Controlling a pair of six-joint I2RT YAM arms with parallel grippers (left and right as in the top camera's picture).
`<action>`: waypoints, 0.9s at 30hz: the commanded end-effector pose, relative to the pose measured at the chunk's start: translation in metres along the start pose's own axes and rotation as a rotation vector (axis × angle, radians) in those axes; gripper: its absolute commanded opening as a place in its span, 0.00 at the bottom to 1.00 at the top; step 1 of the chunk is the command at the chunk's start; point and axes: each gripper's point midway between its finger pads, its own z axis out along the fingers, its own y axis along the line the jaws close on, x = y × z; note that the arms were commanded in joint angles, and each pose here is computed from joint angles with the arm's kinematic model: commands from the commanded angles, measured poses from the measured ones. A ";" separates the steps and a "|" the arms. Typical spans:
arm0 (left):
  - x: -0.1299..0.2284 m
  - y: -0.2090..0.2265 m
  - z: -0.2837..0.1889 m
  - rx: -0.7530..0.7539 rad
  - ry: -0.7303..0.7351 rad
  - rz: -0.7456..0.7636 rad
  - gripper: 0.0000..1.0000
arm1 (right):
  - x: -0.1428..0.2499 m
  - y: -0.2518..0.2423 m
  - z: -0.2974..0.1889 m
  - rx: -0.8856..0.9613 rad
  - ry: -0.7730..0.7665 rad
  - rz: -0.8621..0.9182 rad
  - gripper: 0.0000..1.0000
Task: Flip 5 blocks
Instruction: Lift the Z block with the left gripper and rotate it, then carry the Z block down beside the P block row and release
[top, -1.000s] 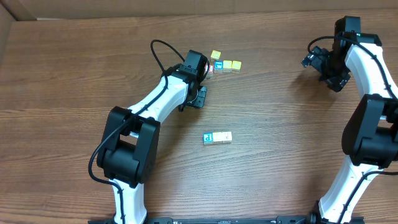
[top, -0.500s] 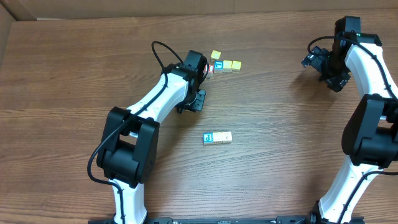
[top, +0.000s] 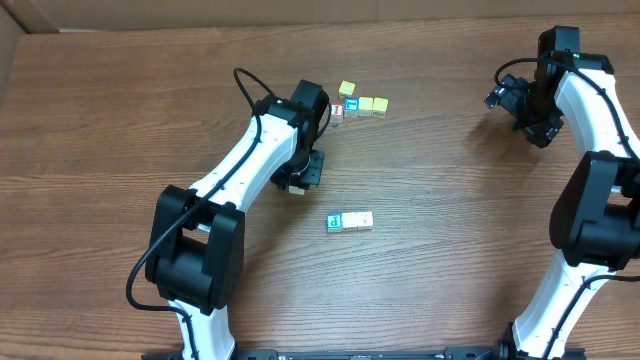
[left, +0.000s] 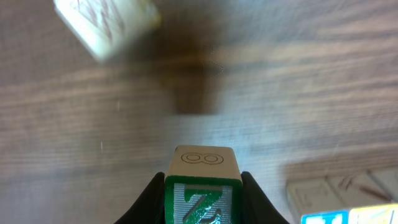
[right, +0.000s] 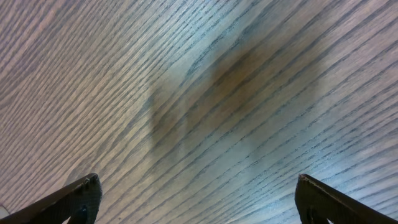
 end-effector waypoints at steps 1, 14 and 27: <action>0.005 0.000 -0.012 0.010 0.009 -0.101 0.14 | -0.008 0.007 -0.017 -0.029 -0.043 -0.008 1.00; 0.028 -0.030 -0.008 0.035 0.077 -0.195 0.14 | -0.008 0.007 -0.017 -0.029 -0.043 -0.008 1.00; 0.049 -0.028 0.021 -0.089 0.067 -0.286 0.12 | -0.008 0.007 -0.017 -0.029 -0.043 -0.008 1.00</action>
